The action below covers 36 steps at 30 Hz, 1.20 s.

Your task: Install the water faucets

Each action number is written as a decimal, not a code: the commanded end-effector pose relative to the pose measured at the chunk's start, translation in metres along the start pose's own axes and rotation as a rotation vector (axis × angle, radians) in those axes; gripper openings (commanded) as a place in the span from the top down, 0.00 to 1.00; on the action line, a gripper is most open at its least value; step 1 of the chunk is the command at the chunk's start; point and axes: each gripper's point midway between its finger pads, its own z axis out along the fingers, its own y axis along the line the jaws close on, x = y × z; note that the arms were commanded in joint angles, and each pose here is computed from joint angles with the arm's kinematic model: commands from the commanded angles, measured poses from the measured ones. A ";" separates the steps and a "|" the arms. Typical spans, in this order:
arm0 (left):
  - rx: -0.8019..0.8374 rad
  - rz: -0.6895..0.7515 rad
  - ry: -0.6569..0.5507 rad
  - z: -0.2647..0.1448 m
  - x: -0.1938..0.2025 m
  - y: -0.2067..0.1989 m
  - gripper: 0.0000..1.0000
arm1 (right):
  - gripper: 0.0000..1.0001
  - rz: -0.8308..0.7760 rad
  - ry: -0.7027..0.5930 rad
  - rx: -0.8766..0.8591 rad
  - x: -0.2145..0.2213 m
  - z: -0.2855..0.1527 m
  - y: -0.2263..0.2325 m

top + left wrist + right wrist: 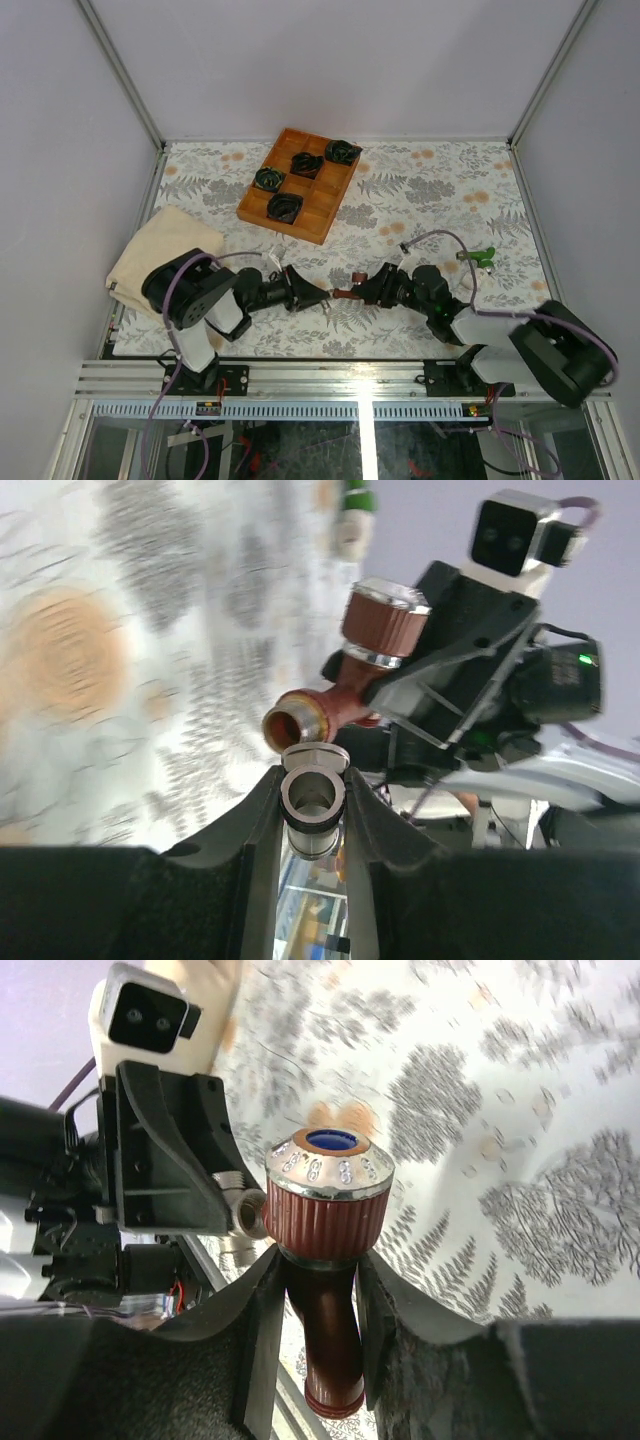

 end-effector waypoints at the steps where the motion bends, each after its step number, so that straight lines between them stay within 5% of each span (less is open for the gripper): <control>1: 0.323 0.273 0.093 -0.020 0.000 -0.084 1.00 | 0.99 -0.246 -0.087 -0.040 -0.028 -0.013 0.031; 8: 0.506 0.511 0.264 -0.056 0.004 -0.159 1.00 | 1.00 -0.566 -0.301 -0.194 -0.074 -0.065 0.102; 17: 0.441 0.692 0.370 -0.071 0.007 -0.204 1.00 | 1.00 -0.967 -0.447 -0.453 -0.081 -0.115 0.172; 24: 0.493 0.653 0.454 -0.083 0.016 -0.226 1.00 | 1.00 -1.176 -0.543 -0.587 -0.082 -0.139 0.209; 36: 0.497 0.606 0.467 -0.080 0.011 -0.242 1.00 | 1.00 -1.262 -0.635 -0.708 -0.087 -0.164 0.247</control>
